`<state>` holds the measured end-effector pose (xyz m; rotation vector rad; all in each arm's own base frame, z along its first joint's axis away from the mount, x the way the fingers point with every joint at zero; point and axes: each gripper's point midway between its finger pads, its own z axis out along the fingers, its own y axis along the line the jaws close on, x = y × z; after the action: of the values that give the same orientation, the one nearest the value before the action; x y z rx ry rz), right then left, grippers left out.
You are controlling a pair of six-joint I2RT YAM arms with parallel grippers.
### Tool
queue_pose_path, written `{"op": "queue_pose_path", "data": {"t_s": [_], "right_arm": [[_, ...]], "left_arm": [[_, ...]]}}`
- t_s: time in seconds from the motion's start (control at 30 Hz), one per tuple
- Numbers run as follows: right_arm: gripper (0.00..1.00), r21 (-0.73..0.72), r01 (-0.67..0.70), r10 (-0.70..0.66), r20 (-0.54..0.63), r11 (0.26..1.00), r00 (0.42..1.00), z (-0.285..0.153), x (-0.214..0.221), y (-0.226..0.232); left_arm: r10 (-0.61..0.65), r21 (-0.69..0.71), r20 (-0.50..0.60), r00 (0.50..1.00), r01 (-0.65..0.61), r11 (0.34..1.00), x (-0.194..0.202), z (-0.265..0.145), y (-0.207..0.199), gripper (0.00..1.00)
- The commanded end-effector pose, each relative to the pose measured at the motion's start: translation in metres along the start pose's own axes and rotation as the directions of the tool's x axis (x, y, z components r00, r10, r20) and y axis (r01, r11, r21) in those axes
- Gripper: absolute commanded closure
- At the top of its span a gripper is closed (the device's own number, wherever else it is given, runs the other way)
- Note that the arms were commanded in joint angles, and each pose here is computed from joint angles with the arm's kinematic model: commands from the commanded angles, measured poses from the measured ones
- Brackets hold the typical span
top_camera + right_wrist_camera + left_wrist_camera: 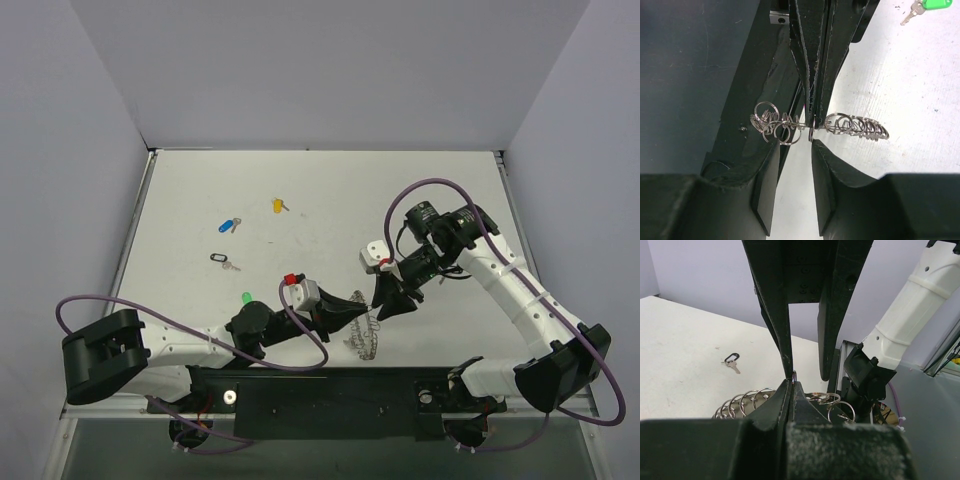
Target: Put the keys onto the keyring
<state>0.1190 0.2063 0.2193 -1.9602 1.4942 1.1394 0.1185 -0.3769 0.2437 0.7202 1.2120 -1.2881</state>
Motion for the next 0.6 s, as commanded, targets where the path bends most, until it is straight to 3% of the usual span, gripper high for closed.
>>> {"op": "queue_pose_path", "data": {"t_s": [0.0, 0.3, 0.57], "right_arm": [[0.74, -0.018, -0.008, 0.009, 0.052, 1.0, 0.999, 0.0005, -0.0145, 0.0029], [0.77, -0.028, -0.019, 0.02, 0.049, 0.999, 0.999, 0.0044, -0.0148, 0.0023], [0.87, -0.017, -0.026, 0.027, 0.035, 1.0, 0.999, 0.0052, -0.0119, 0.0]], "left_arm": [[-0.007, 0.025, 0.131, 0.991, 0.004, 1.0, -0.0371, 0.0101, -0.0088, 1.0], [-0.017, 0.03, 0.138, 0.99, 0.013, 0.999, -0.0369, 0.013, -0.0099, 1.0], [-0.021, 0.03, 0.149, 0.989, 0.017, 0.999, -0.0386, 0.0135, -0.0105, 1.0]]}}
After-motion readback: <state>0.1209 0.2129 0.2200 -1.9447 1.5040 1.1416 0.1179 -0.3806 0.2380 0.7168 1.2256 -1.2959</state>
